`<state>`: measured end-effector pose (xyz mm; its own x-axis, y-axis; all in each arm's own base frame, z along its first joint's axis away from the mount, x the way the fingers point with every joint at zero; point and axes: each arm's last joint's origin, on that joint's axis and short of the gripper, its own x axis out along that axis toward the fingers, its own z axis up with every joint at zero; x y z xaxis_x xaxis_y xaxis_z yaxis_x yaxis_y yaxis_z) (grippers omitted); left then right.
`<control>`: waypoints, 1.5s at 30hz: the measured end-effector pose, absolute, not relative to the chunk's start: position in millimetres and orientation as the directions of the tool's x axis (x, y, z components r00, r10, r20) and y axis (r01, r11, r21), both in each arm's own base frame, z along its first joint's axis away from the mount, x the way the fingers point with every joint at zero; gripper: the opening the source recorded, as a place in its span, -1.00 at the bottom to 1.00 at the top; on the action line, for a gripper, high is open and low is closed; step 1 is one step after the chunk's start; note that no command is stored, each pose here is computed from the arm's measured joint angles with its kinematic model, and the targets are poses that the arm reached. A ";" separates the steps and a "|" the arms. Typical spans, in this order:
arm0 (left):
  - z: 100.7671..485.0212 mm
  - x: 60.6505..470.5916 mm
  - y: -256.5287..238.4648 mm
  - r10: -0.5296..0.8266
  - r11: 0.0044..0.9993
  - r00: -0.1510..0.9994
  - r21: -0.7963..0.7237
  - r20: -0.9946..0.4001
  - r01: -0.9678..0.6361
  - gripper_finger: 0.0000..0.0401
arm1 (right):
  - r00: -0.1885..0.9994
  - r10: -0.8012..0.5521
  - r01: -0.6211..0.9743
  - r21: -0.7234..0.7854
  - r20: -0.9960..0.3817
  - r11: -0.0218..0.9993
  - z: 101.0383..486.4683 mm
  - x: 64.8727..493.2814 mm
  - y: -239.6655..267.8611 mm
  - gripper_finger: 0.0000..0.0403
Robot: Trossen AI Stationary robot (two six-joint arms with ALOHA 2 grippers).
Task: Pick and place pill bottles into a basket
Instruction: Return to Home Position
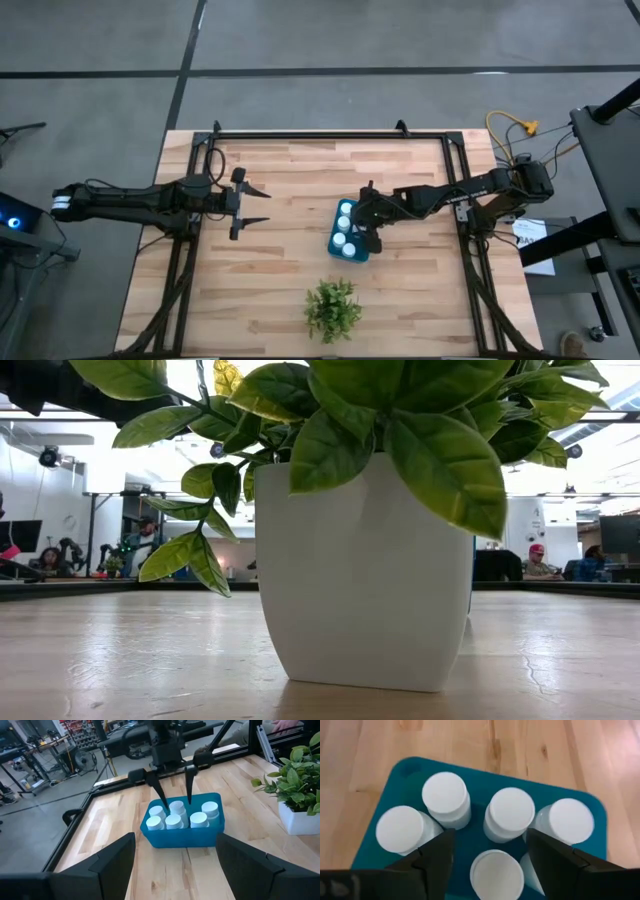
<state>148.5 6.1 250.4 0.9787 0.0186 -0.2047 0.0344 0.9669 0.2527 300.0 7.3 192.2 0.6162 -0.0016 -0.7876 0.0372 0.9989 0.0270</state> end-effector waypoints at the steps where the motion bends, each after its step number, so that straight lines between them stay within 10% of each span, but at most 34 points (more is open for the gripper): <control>1: 250.4 148.5 6.1 0.018 0.967 0.979 0.253 -0.205 0.035 0.29 | 0.612 -0.002 0.034 0.024 -0.791 0.999 195.9 300.9 7.4 0.15; 11: 250.8 148.3 6.1 0.019 0.973 0.979 0.227 -0.201 0.028 0.28 | 0.643 -0.002 -0.004 -0.006 -0.766 1.000 240.7 305.6 10.8 -0.05; 21: 249.5 141.8 5.6 0.017 0.979 0.984 0.205 -0.177 0.020 -0.33 | 0.839 0.018 -0.063 -0.064 -0.543 0.996 261.5 278.3 14.5 -0.91; 30: 252.4 133.3 4.9 0.009 0.978 0.990 0.207 -0.139 0.020 -0.95 | 0.945 0.026 -0.064 -0.106 -0.326 0.992 256.2 230.2 11.9 -0.96; 45: 218.1 123.0 -0.6 -0.160 0.973 0.982 0.151 -0.096 0.173 -1.00 | 0.996 0.092 -0.093 -0.046 -0.022 0.995 207.6 153.9 9.6 -0.96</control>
<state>123.0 -0.6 218.1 0.9824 -0.1602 -0.0956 0.1733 0.9733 0.1506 153.9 9.6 207.6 0.9955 0.0920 -0.0221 -0.0930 0.9946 -0.0463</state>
